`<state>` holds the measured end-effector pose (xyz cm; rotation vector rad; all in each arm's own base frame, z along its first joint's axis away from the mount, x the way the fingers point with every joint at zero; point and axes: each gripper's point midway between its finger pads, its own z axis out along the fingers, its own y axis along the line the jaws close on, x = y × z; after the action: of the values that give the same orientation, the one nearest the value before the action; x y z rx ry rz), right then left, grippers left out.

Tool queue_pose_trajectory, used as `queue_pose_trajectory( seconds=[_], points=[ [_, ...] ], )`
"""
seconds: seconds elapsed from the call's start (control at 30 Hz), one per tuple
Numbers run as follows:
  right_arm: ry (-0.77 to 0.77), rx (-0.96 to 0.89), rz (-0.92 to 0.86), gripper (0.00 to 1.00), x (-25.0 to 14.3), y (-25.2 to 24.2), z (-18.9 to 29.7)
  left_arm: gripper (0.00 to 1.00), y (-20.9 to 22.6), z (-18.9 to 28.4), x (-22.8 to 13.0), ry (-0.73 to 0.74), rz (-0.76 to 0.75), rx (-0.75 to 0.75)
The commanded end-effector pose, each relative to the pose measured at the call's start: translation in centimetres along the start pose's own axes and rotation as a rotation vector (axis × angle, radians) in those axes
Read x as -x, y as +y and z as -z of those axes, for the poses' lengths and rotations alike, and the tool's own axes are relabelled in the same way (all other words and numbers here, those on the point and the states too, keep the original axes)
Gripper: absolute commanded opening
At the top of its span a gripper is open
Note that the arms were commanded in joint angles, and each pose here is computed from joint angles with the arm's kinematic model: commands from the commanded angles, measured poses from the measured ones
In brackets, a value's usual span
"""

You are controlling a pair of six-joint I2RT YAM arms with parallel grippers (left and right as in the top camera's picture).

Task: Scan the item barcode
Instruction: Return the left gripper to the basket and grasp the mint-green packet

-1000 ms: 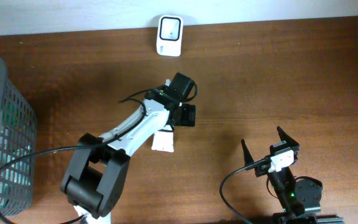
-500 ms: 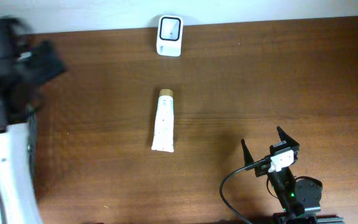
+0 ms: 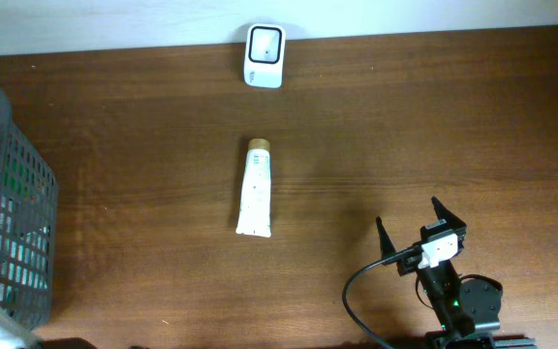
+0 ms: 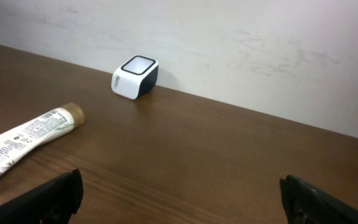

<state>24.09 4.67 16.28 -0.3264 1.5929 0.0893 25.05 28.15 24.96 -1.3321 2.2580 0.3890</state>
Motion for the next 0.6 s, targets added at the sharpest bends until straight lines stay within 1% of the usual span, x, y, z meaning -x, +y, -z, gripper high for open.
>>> queue_pose_trajectory(
  seconds=[0.0, 0.07, 0.13, 0.27, 0.37, 0.43, 0.57],
  points=[
    [-0.004, 0.008, -0.002, 0.98, 0.0, 0.2, 0.0, 0.90, 0.3, -4.1, -3.6, 0.105, -0.082, -0.067],
    [-0.004, 0.008, -0.002, 0.98, 0.0, 0.2, 0.0, 0.91, 1.0, -6.8, -6.3, 0.165, -0.085, -0.054],
    [-0.004, 0.008, -0.002, 0.99, 0.0, 0.2, 0.0, 0.92, 1.6, -8.5, -7.8, 0.195, -0.075, -0.043],
    [-0.004, 0.007, -0.002, 0.98, -0.1, 0.2, 0.0, 0.92, 1.9, -10.5, -8.7, 0.223, -0.088, -0.037],
    [-0.004, 0.008, -0.002, 0.98, 0.0, 0.2, 0.0, 0.91, 1.6, -11.8, -9.1, 0.246, -0.183, -0.060],
    [-0.004, 0.008, -0.002, 0.98, 0.0, 0.2, 0.0, 0.89, 0.4, -12.9, -9.9, 0.279, -0.274, -0.139],
    [-0.004, 0.008, -0.002, 0.98, 0.0, 0.2, 0.0, 0.86, 0.4, -14.8, -11.6, 0.352, -0.291, -0.149]
  ],
)
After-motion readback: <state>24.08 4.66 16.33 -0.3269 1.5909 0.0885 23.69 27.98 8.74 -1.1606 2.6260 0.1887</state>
